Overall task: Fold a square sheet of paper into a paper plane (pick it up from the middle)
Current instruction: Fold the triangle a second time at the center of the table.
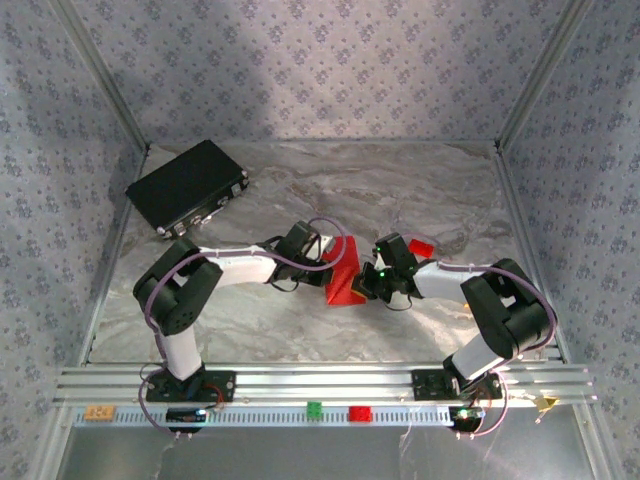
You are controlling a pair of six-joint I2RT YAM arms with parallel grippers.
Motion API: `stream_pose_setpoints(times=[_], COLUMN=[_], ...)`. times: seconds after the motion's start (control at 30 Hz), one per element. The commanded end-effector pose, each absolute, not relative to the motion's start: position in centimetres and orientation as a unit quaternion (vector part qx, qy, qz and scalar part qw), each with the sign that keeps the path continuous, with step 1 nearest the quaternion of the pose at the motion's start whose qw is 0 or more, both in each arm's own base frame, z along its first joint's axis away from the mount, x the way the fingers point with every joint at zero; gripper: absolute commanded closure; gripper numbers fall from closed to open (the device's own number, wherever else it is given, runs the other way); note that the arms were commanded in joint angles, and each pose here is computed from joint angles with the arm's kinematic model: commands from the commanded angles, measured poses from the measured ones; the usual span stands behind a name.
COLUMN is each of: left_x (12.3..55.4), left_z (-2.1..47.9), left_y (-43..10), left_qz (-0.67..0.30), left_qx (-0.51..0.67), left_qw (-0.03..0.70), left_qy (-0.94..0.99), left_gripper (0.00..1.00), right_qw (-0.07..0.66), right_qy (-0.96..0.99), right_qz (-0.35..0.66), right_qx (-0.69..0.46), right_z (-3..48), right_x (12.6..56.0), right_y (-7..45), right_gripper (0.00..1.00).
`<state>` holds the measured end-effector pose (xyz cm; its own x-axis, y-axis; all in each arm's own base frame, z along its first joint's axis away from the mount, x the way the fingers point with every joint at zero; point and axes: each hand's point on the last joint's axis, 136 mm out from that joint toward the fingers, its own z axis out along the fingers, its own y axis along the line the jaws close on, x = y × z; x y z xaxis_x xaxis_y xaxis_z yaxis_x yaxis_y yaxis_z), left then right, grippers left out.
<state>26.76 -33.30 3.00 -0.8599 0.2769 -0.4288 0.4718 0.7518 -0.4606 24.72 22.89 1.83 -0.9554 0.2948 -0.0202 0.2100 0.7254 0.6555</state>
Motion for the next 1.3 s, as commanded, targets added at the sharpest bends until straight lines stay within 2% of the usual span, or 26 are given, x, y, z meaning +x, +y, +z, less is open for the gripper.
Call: stream_pose_setpoints(times=[0.0, 1.27], left_x=[27.0, 26.4], left_z=[2.4, 1.1], left_y=[-33.0, -32.6], left_qz=[-0.278, -0.276], left_qx=[0.202, 0.192], left_qw=[0.164, 0.148], left_qy=[0.925, 0.93], left_gripper=[1.0, 1.0], right_qw=[0.036, 0.037], right_qy=[0.941, 0.941], right_qz=[0.3, 0.3], right_qx=[0.151, 0.152], right_z=[-0.2, -0.1], right_x=[23.5, 23.5], right_y=[21.3, 21.3], right_gripper=[0.94, 0.94])
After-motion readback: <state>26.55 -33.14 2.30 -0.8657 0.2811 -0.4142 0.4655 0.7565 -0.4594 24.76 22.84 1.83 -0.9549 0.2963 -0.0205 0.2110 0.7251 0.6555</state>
